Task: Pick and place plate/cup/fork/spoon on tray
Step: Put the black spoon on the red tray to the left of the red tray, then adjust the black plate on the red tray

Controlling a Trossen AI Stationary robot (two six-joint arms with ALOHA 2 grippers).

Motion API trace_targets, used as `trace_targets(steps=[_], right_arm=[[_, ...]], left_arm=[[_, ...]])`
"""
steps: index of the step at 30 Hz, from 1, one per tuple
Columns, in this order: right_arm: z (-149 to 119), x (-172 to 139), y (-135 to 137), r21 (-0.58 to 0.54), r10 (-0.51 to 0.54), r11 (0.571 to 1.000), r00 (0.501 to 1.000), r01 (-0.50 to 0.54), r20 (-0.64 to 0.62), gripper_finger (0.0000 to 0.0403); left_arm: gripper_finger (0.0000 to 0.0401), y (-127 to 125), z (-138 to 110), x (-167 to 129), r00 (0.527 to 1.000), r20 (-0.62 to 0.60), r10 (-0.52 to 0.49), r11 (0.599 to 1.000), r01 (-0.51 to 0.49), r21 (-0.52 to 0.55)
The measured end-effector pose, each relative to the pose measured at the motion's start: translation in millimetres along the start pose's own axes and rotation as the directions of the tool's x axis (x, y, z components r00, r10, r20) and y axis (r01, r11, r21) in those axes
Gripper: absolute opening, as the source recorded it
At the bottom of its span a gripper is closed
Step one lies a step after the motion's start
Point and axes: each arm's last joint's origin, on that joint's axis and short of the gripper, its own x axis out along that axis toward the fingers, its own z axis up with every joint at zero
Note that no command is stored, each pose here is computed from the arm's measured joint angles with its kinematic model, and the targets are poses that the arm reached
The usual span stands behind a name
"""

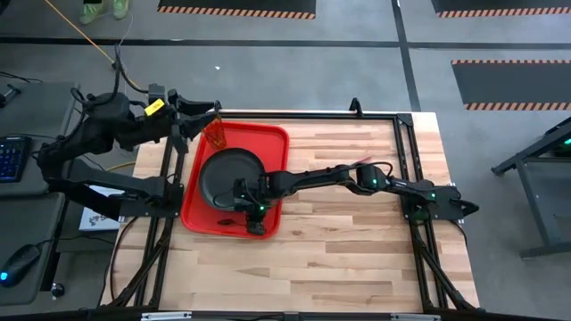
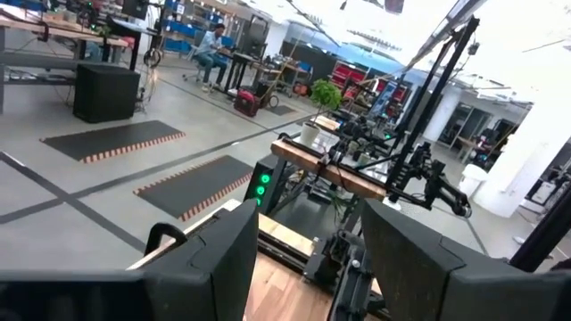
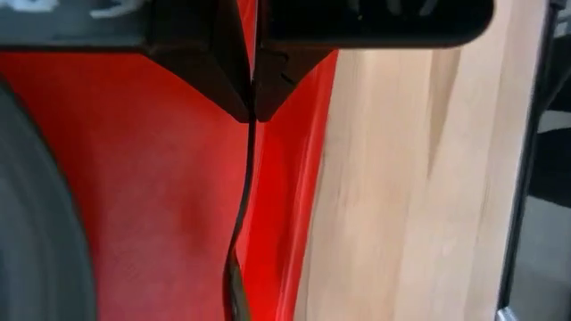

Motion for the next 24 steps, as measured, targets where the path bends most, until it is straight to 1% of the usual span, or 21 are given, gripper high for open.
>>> trace_targets(steps=[4,8,11,15,20,24], right_arm=[[0.3,0.4,0.3,-0.054,-0.019,0.998,1.0,0.019,0.006,0.0],[0.6,0.6,-0.3,-0.066,-0.047,0.997,0.999,0.048,0.015,0.0],[0.8,0.4,-1.6,-0.071,-0.074,0.995,0.997,0.075,0.019,0.0009],[1.0,0.0,-4.0,-0.061,-0.13,0.989,0.991,0.131,0.028,0.0039],[1.1,-0.3,-4.7,-0.059,-0.131,0.989,0.991,0.132,0.029,0.0084],[1.9,-2.5,-4.0,-0.055,-0.132,0.99,0.991,0.133,0.022,0.0108]], left_arm=[[0.0188,-0.7,-1.6,4.1,1.0,-0.009,0.003,1.0,-0.003,-0.021],[0.0188,-1.0,-2.8,6.5,1.0,-0.016,0.006,1.0,-0.006,-0.022],[0.0188,-1.0,-2.8,6.7,1.0,-0.016,0.006,1.0,-0.006,-0.022],[0.0188,-1.0,-2.8,6.7,1.0,-0.016,0.006,1.0,-0.006,-0.023],[0.0188,-1.0,-2.7,6.7,1.0,-0.016,0.006,1.0,-0.006,-0.023],[0.0188,-1.0,-2.8,6.7,1.0,-0.016,0.006,1.0,-0.006,-0.022]])
